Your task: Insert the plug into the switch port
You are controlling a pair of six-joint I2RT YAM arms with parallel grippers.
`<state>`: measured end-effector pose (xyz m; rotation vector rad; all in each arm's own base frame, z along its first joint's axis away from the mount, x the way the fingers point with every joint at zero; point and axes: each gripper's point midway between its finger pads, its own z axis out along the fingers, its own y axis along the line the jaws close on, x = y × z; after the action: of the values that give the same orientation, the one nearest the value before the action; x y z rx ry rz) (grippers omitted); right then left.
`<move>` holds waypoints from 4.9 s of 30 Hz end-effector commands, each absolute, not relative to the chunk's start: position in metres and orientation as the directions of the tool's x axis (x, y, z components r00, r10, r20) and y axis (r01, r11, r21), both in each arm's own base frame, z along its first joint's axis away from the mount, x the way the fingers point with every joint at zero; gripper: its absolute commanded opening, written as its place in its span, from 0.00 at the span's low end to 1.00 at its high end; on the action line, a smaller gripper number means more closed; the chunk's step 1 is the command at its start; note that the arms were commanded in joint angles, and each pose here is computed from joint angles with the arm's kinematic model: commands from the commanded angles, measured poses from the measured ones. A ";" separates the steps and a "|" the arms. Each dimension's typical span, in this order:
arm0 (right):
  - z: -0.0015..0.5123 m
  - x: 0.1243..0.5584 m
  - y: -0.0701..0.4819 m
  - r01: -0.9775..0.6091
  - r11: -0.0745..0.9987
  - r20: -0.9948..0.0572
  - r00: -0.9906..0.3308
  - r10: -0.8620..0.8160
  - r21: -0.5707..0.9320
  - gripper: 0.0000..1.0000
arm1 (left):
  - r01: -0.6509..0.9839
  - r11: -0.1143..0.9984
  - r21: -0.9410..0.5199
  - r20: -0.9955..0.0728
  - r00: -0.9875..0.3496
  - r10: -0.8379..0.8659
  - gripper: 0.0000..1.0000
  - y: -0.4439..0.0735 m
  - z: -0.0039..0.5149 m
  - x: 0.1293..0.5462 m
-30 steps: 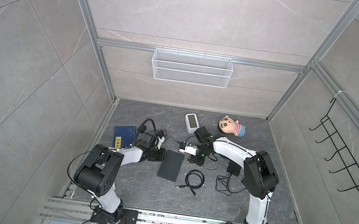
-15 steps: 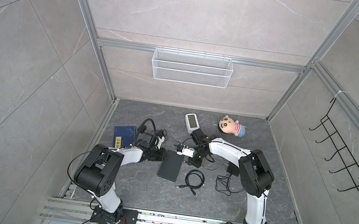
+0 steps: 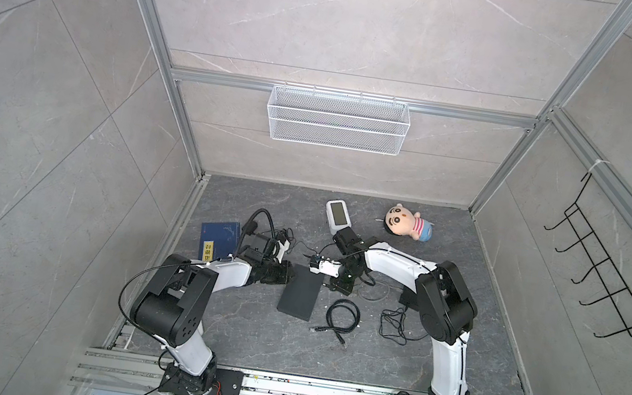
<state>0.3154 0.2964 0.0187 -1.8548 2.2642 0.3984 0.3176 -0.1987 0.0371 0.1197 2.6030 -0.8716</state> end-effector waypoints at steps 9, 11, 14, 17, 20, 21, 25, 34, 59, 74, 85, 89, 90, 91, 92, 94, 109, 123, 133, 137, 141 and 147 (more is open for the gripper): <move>0.019 0.318 0.302 -0.977 0.194 -0.324 -0.214 -0.922 0.093 0.02 | 0.215 0.787 -0.579 -0.404 -0.914 -0.048 0.31 -0.203 0.042 0.319; 0.022 0.317 0.303 -0.978 0.191 -0.340 -0.210 -0.917 0.089 0.02 | 0.213 0.787 -0.579 -0.403 -0.914 -0.049 0.31 -0.203 0.041 0.319; 0.031 0.317 0.306 -0.979 0.184 -0.386 -0.203 -0.900 0.084 0.01 | 0.214 0.787 -0.579 -0.402 -0.915 -0.047 0.31 -0.203 0.041 0.319; 0.035 0.316 0.309 -0.980 0.180 -0.406 -0.200 -0.892 0.088 0.02 | 0.212 0.786 -0.581 -0.401 -0.915 -0.049 0.31 -0.204 0.041 0.319; 0.036 0.316 0.309 -0.980 0.178 -0.407 -0.199 -0.892 0.089 0.01 | 0.214 0.785 -0.581 -0.401 -0.915 -0.048 0.31 -0.204 0.041 0.319; 0.035 0.315 0.309 -0.980 0.179 -0.405 -0.200 -0.892 0.090 0.01 | 0.216 0.785 -0.581 -0.403 -0.914 -0.047 0.31 -0.204 0.042 0.320; 0.036 0.315 0.308 -0.980 0.180 -0.408 -0.200 -0.891 0.087 0.01 | 0.217 0.785 -0.580 -0.403 -0.914 -0.045 0.31 -0.204 0.042 0.320; 0.037 0.332 0.304 -0.968 0.241 -0.410 -0.245 -0.878 0.062 0.00 | 0.218 0.785 -0.580 -0.401 -0.915 -0.042 0.31 -0.205 0.042 0.320; 0.043 0.329 0.322 -0.976 0.211 -0.447 -0.213 -0.869 0.056 0.01 | 0.255 0.754 -0.606 -0.402 -0.916 -0.014 0.31 -0.217 0.043 0.320; 0.065 0.348 0.362 -0.958 0.285 -0.534 -0.234 -0.813 -0.014 0.01 | 0.359 0.676 -0.644 -0.384 -0.915 0.121 0.30 -0.253 0.030 0.302; 0.085 0.367 0.406 -0.941 0.331 -0.623 -0.221 -0.750 -0.065 0.01 | 0.363 0.601 -0.712 -0.352 -0.925 0.142 0.30 -0.274 0.016 0.291; 0.091 0.372 0.421 -0.937 0.341 -0.668 -0.205 -0.715 -0.077 0.01 | 0.356 0.572 -0.739 -0.342 -0.930 0.137 0.30 -0.281 0.016 0.286; 0.093 0.374 0.424 -0.935 0.346 -0.678 -0.204 -0.706 -0.079 0.01 | 0.357 0.566 -0.743 -0.343 -0.929 0.136 0.30 -0.282 0.016 0.286; 0.095 0.375 0.426 -0.934 0.349 -0.685 -0.204 -0.699 -0.077 0.01 | 0.356 0.565 -0.744 -0.343 -0.930 0.135 0.30 -0.282 0.017 0.285; 0.097 0.377 0.428 -0.933 0.352 -0.694 -0.203 -0.690 -0.077 0.01 | 0.358 0.562 -0.746 -0.347 -0.929 0.131 0.30 -0.282 0.018 0.285; 0.101 0.379 0.432 -0.932 0.353 -0.712 -0.196 -0.674 -0.078 0.02 | 0.364 0.550 -0.752 -0.356 -0.926 0.126 0.30 -0.283 0.022 0.284; 0.120 0.399 0.454 -0.894 0.448 -0.823 -0.244 -0.513 -0.014 0.05 | 0.352 0.547 -0.760 -0.341 -0.932 0.125 0.29 -0.292 0.029 0.265; 0.123 0.395 0.455 -0.899 0.439 -0.859 -0.220 -0.463 -0.006 0.11 | 0.351 0.568 -0.745 -0.339 -0.932 0.131 0.29 -0.290 0.028 0.263; 0.112 0.390 0.385 -0.893 0.445 -0.765 -0.239 -0.598 -0.070 0.25 | 0.265 0.786 -0.558 -0.418 -0.908 0.009 0.32 -0.221 0.047 0.298; 0.118 0.386 0.355 -0.883 0.465 -0.748 -0.265 -0.608 -0.065 0.28 | 0.255 0.805 -0.536 -0.466 -0.884 -0.030 0.34 -0.209 0.062 0.309; 0.127 0.379 0.339 -0.883 0.465 -0.737 -0.270 -0.620 -0.068 0.31 | 0.272 0.802 -0.531 -0.487 -0.873 -0.026 0.34 -0.210 0.075 0.311; 0.143 0.373 0.315 -0.834 0.547 -0.733 -0.328 -0.596 -0.071 0.31 | 0.414 0.760 -0.501 -0.582 -0.811 0.059 0.34 -0.227 0.110 0.295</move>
<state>0.3829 0.3284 0.1457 -1.1795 1.9968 0.4285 0.3022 -0.2088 0.0772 0.1980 2.4991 -0.8249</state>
